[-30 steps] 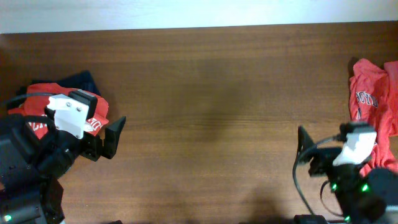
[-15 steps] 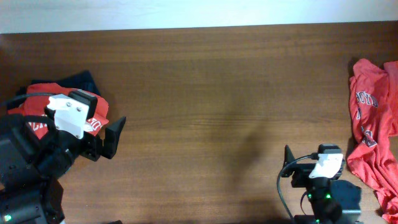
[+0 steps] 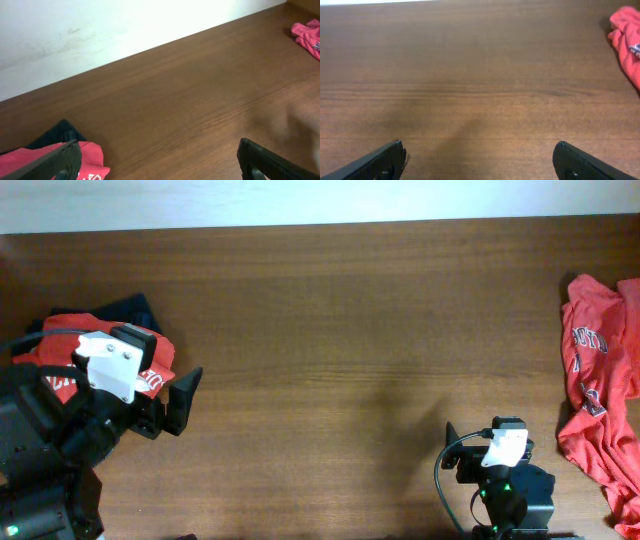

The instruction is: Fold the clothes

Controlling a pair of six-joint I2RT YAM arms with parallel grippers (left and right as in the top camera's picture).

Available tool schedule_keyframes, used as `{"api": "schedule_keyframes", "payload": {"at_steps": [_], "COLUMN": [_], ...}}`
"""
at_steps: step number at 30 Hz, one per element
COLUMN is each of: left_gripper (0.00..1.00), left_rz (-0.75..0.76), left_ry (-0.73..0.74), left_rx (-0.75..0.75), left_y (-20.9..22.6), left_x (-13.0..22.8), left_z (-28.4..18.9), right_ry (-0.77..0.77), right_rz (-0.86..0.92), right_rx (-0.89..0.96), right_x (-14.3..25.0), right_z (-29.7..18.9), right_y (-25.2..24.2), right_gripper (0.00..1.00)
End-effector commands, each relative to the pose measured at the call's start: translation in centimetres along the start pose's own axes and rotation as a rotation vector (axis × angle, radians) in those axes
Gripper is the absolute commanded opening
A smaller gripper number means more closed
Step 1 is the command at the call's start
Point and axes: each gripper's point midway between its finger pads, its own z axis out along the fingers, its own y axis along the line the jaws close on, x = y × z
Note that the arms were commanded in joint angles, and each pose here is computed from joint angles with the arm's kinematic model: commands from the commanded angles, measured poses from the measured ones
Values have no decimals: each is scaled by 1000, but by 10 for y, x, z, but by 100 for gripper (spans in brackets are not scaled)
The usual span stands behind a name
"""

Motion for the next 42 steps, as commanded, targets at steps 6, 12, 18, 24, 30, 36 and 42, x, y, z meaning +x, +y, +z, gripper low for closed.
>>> {"api": "schedule_keyframes", "payload": {"at_steps": [6, 12, 18, 24, 30, 36, 42], "left_gripper": [99, 99, 99, 99, 99, 99, 99], "left_rz": [19, 19, 19, 19, 19, 25, 70], "left_ry": [-8, -8, -8, -8, -8, -3, 26], "left_rx": [7, 7, 7, 7, 7, 27, -32], "left_y": [-3, -3, -3, -3, -3, -8, -11], "left_x": [-2, -2, -2, -2, -2, -1, 17], "left_z": [-1, -1, -1, -1, -1, 0, 4], "right_ry": [-4, -4, -4, -4, -4, -4, -4], "right_rz": [1, 1, 1, 1, 1, 1, 1], "right_rx": [-8, -8, -8, -8, -8, -8, -8], "right_x": [1, 1, 1, 1, 1, 1, 1], "right_z": [1, 1, 1, 1, 1, 1, 1], "right_y": [2, 2, 2, 2, 2, 2, 2], "right_gripper": [99, 99, 98, 99, 99, 99, 99]}}
